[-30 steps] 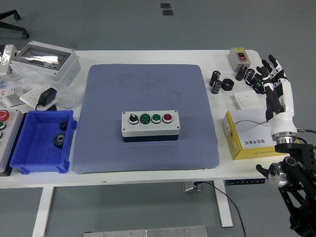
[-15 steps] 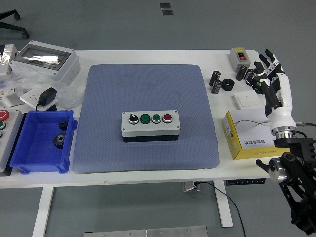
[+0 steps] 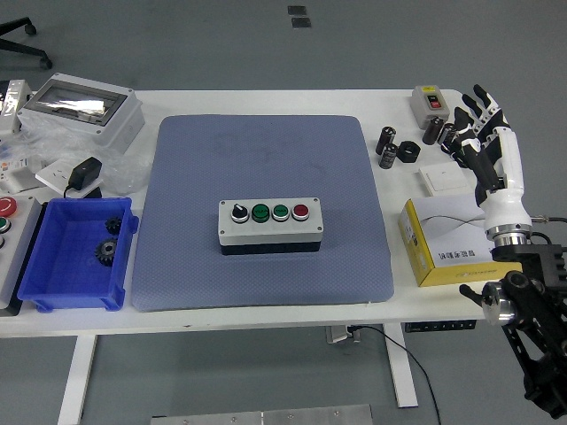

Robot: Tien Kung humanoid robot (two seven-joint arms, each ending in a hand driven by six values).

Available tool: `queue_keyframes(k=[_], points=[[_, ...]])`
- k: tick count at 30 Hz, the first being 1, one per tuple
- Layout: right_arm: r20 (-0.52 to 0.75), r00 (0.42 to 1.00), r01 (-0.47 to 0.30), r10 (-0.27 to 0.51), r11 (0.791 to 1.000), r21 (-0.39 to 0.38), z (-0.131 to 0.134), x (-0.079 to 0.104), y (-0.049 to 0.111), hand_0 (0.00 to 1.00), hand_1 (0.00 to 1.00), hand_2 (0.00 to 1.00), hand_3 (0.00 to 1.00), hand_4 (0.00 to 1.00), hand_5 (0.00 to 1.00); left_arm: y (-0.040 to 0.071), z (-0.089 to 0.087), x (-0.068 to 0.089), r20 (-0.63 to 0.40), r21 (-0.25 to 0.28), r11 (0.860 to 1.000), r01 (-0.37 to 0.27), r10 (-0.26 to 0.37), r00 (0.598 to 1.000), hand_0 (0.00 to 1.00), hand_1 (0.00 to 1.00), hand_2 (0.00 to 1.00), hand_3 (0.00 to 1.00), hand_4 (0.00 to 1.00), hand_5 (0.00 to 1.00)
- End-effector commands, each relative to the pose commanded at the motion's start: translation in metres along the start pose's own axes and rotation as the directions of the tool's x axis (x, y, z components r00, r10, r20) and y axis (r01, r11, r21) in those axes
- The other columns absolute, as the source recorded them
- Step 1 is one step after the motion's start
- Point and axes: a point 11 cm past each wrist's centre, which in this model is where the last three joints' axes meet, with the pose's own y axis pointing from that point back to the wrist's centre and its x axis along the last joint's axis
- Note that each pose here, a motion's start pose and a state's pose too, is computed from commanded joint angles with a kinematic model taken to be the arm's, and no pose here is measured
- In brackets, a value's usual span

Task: Pick up the button,place it on the desk,press the button,press the button

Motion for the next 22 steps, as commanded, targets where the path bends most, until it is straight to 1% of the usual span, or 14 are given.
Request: queue_keyframes(k=[13, 22], points=[[-0.007, 1.0, 0.002, -0.002, 1.0, -0.005, 0.0008, -0.0009, 0.001, 0.86, 0.838, 0.863, 0.885, 0.81, 0.623, 0.0004, 0.0019, 0.0001, -0.004, 0.0, 1.0, -0.001, 0.001, 1.0, 0.636, 0.481, 0.486, 0.646, 0.315, 0.014], [-0.009, 1.0, 0.006, -0.006, 1.0, 0.0, -0.0017, -0.0043, 0.0027, 0.861, 0.834, 0.861, 0.884, 0.806, 0.619, 0.0003, 0.0013, 0.0029, -0.044, -0.003, 1.0, -0.008, 0.007, 0.999, 0.636, 0.48, 0.485, 0.646, 0.313, 0.012]])
